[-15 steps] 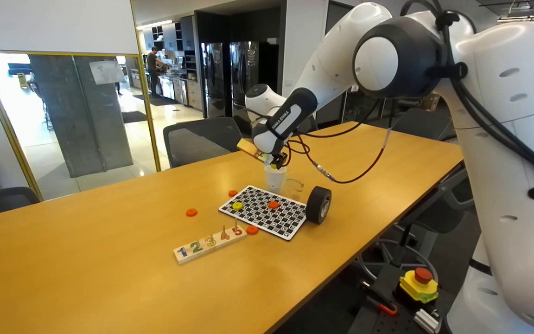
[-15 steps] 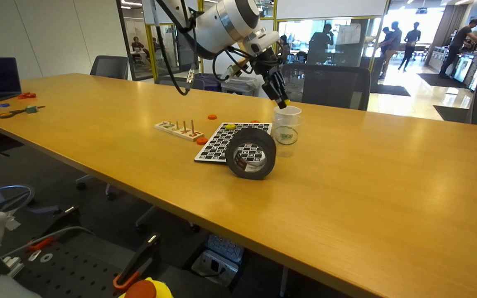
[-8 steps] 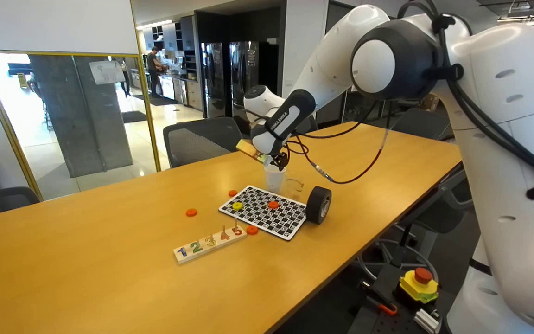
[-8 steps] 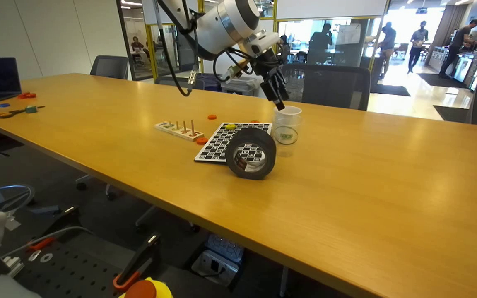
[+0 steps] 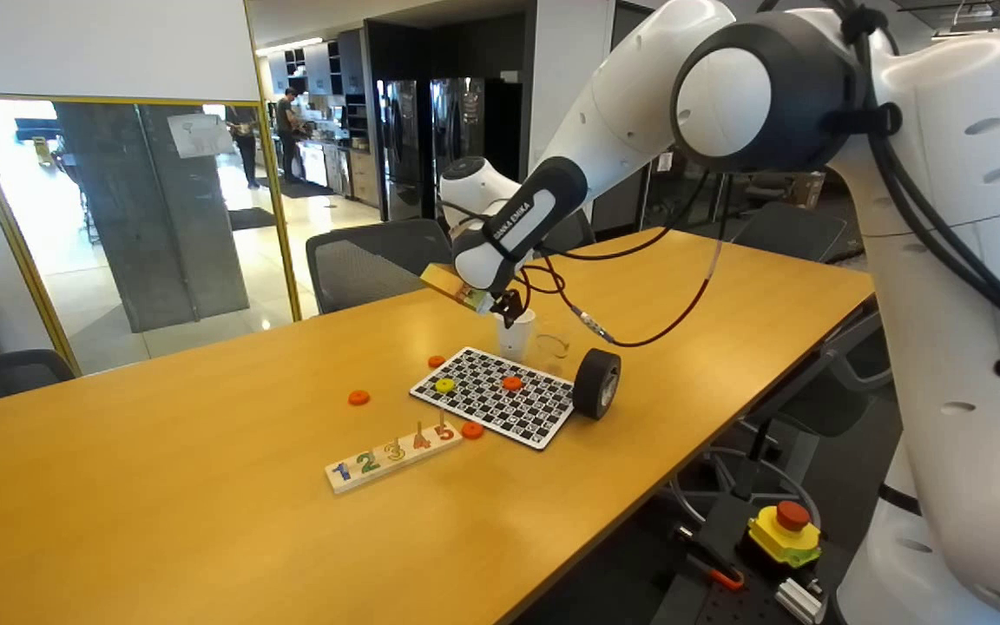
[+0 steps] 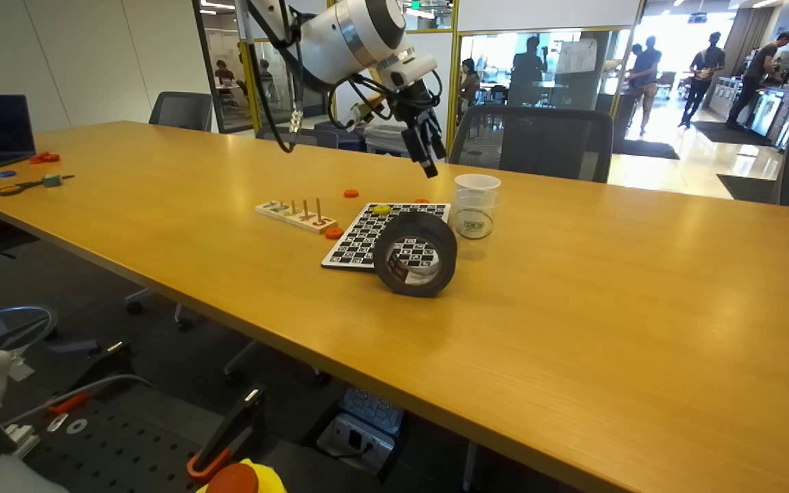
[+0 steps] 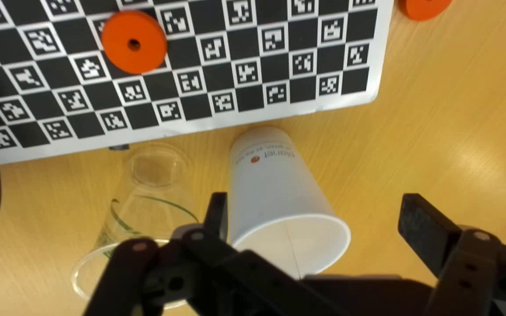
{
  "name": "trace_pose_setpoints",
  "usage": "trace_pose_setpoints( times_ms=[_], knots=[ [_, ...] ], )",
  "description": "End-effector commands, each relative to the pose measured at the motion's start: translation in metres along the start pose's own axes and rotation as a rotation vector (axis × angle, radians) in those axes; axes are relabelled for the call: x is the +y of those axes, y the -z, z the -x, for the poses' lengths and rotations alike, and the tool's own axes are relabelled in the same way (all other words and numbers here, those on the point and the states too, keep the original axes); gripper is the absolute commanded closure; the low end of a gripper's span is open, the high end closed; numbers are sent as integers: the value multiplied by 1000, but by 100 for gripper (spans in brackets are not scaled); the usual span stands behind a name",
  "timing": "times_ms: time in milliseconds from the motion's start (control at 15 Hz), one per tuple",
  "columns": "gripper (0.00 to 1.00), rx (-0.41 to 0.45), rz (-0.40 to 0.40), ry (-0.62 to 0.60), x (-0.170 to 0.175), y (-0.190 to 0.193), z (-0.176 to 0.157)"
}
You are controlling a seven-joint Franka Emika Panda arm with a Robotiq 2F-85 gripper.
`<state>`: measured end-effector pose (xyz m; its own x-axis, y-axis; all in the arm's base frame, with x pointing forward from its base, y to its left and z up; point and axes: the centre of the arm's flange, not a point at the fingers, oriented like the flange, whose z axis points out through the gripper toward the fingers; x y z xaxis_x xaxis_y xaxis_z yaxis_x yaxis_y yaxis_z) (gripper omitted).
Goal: Put the yellow circles into the white cup and the orange circles into the transparent cup.
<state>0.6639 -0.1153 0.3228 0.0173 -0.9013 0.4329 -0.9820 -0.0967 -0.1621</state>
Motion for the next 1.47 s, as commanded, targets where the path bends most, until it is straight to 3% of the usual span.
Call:
trace_pose_setpoints(
  times_ms=[0, 267, 533, 1400],
  knots=[
    [0, -129, -37, 62, 35, 34, 8],
    [0, -252, -1, 142, 61, 43, 23],
    [0, -347, 24, 168, 74, 26, 31],
    [0, -421, 89, 104, 75, -50, 18]
  ],
)
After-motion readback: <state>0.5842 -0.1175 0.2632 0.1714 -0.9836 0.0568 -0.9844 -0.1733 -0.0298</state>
